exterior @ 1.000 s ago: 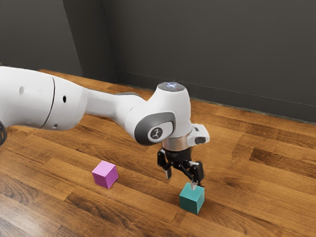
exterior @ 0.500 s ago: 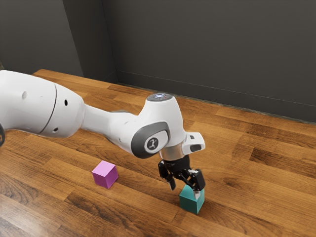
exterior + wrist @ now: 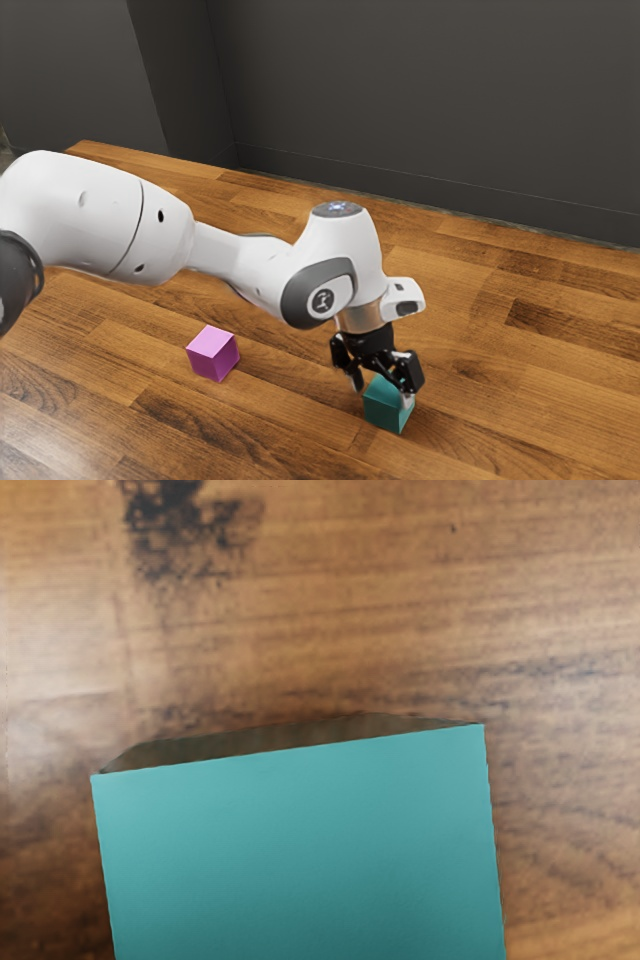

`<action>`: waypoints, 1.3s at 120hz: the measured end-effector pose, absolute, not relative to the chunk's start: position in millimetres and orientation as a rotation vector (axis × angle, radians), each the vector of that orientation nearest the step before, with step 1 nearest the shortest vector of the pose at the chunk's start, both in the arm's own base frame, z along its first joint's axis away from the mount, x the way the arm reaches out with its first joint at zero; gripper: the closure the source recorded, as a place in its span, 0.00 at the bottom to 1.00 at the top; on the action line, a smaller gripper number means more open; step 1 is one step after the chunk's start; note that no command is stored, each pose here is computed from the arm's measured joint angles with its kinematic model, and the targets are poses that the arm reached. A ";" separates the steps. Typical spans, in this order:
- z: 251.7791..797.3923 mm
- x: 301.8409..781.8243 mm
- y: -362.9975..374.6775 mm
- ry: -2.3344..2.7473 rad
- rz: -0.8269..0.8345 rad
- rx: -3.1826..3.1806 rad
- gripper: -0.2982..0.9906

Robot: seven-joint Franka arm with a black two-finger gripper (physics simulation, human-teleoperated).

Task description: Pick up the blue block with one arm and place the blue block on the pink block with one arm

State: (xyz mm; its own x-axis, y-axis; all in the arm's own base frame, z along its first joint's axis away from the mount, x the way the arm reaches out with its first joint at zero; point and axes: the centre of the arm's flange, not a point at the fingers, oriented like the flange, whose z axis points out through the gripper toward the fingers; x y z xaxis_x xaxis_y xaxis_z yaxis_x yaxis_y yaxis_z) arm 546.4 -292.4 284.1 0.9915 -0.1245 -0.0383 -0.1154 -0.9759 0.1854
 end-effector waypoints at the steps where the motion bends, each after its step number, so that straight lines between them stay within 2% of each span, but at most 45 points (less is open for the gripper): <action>1: 284.1 546.6 -292.5 -0.181 -0.072 2.954 0.23; 81: 260.1 549.2 -303.6 -0.119 -0.106 3.000 0.23; 156: 251.1 562.8 -307.2 -0.176 -0.055 3.056 0.23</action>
State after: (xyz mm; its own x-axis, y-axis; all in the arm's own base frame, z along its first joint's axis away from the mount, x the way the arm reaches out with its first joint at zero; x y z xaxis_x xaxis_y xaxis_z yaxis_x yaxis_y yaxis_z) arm 562.8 -307.2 251.1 0.9927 -0.1161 -0.0312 -0.1132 -0.9902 0.0816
